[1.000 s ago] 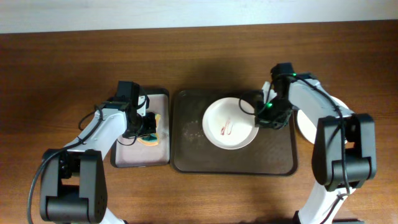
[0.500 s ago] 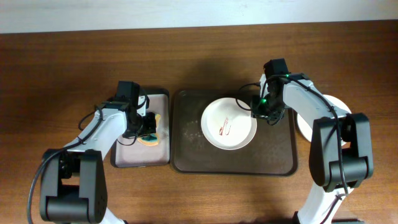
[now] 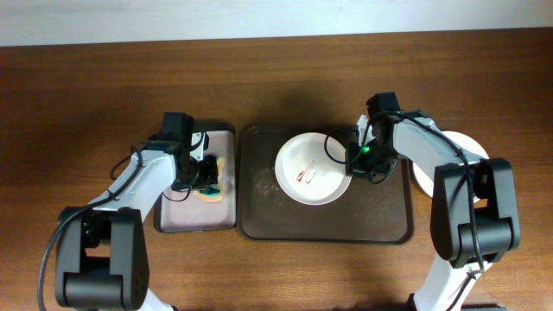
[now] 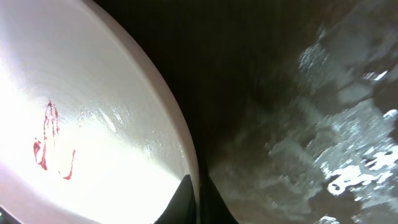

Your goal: Clean dirty plates on tray and stack at the side

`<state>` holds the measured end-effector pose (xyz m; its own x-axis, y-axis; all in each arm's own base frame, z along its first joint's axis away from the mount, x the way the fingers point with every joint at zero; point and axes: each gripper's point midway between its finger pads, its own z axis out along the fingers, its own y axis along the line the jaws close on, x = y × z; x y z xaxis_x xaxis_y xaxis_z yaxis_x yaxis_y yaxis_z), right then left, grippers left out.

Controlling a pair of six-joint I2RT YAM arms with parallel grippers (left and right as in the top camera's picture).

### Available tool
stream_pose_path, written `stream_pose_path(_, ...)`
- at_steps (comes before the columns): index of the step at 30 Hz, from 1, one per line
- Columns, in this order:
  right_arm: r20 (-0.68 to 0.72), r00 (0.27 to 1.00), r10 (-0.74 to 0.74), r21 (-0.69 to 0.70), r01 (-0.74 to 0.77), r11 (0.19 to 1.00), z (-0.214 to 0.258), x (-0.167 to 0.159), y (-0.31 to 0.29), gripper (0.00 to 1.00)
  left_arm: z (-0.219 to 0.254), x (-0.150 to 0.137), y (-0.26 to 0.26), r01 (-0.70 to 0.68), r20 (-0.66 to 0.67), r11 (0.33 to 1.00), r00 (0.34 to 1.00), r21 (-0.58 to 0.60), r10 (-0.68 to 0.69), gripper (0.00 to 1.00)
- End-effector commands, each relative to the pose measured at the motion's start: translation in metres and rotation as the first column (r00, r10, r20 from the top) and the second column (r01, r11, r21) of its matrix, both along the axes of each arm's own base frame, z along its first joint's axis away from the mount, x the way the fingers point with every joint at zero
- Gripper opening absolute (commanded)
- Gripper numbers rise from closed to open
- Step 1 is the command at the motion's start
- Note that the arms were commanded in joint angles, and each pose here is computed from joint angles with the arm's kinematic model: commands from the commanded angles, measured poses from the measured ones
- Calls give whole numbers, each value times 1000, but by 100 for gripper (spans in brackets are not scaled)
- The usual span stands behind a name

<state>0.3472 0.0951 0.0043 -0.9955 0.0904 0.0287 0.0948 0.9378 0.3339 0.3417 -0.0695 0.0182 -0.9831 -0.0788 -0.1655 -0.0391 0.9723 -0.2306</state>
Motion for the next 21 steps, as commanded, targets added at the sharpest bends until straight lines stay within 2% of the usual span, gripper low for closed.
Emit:
stream_pose_path(1,-59,998,-4,2,4,1000,-12,-14,1,4,50,27,-13,33,148,997,989,-75,-22,0)
stream_pose_path(11,-54,999,-3,3,3,1000,-11,-13,1,4,97,34,-15,48,284,995,959,-88,-21,0)
stream_pose_path(21,-54,999,-3,2,3,1000,-12,-13,1,4,99,35,-13,43,293,996,956,-79,-18,0)
